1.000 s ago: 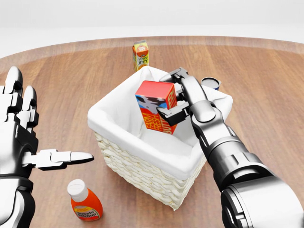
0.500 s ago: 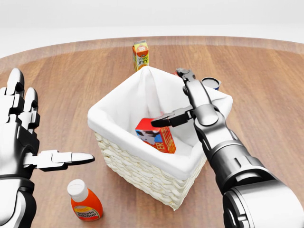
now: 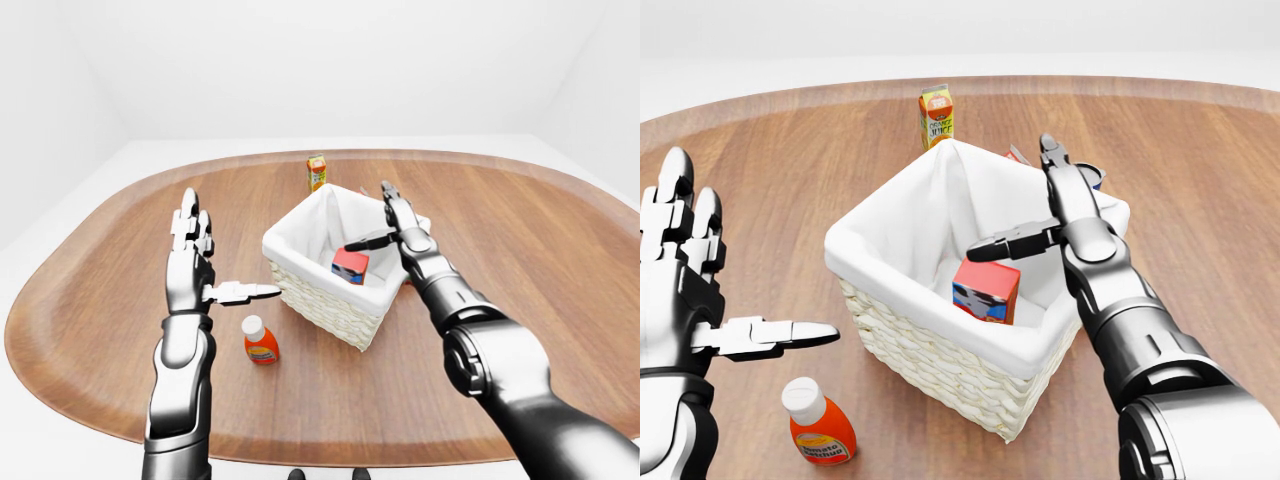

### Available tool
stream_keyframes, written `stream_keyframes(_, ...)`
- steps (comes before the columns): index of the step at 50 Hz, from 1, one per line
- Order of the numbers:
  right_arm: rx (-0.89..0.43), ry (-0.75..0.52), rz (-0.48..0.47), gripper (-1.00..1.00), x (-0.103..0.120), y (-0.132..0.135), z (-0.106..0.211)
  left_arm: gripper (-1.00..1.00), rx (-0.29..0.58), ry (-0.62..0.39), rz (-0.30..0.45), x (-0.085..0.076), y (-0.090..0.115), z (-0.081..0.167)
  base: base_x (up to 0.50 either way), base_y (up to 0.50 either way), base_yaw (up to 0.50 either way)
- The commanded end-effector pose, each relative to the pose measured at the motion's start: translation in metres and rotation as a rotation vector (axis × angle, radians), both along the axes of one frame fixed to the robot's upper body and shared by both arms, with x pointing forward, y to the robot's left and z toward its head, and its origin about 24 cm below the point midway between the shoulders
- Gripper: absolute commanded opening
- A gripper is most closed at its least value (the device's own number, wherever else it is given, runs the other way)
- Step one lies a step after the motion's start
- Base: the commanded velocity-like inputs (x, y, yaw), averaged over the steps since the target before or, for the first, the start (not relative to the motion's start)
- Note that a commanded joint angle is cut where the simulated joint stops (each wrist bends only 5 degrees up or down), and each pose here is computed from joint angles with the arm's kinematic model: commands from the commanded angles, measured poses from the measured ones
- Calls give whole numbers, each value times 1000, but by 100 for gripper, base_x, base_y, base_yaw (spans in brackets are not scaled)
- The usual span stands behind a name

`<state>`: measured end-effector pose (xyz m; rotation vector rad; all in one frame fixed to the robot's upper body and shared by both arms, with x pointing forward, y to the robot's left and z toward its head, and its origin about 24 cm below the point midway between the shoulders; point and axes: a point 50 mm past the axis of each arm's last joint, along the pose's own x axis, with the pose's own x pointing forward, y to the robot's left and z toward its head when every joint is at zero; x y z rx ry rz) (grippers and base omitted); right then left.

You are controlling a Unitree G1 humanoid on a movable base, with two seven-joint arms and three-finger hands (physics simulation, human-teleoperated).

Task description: Pick up the butter and put it in the basket.

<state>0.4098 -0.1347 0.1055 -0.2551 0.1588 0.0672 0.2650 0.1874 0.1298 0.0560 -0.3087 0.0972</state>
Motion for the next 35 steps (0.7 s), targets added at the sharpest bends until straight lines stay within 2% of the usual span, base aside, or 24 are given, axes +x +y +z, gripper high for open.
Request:
stream_keyframes(1, 138, -24, -31, 100, -2, -10, -1, 100, 2, -7, 2, 0, 1, 2, 0, 0, 0)
stream_keyframes(11, 223, -120, -10, 100, -25, -13, -16, 100, 11, -30, -2, -2, -2, 7, 0, 0, 0)
stream_keyframes(23, 316, -309, 9, 100, -64, -16, -6, 100, 13, -42, -5, -1, -2, 10, 0, 0, 0)
stream_keyframes(28, 338, -337, 6, 100, -79, -18, -8, 100, 13, -47, -6, -1, -3, 11, 0, 0, 0)
stream_keyframes(35, 350, -292, -11, 100, -90, -22, -25, 100, 13, -49, -8, -2, -4, 11, 0, 0, 0)
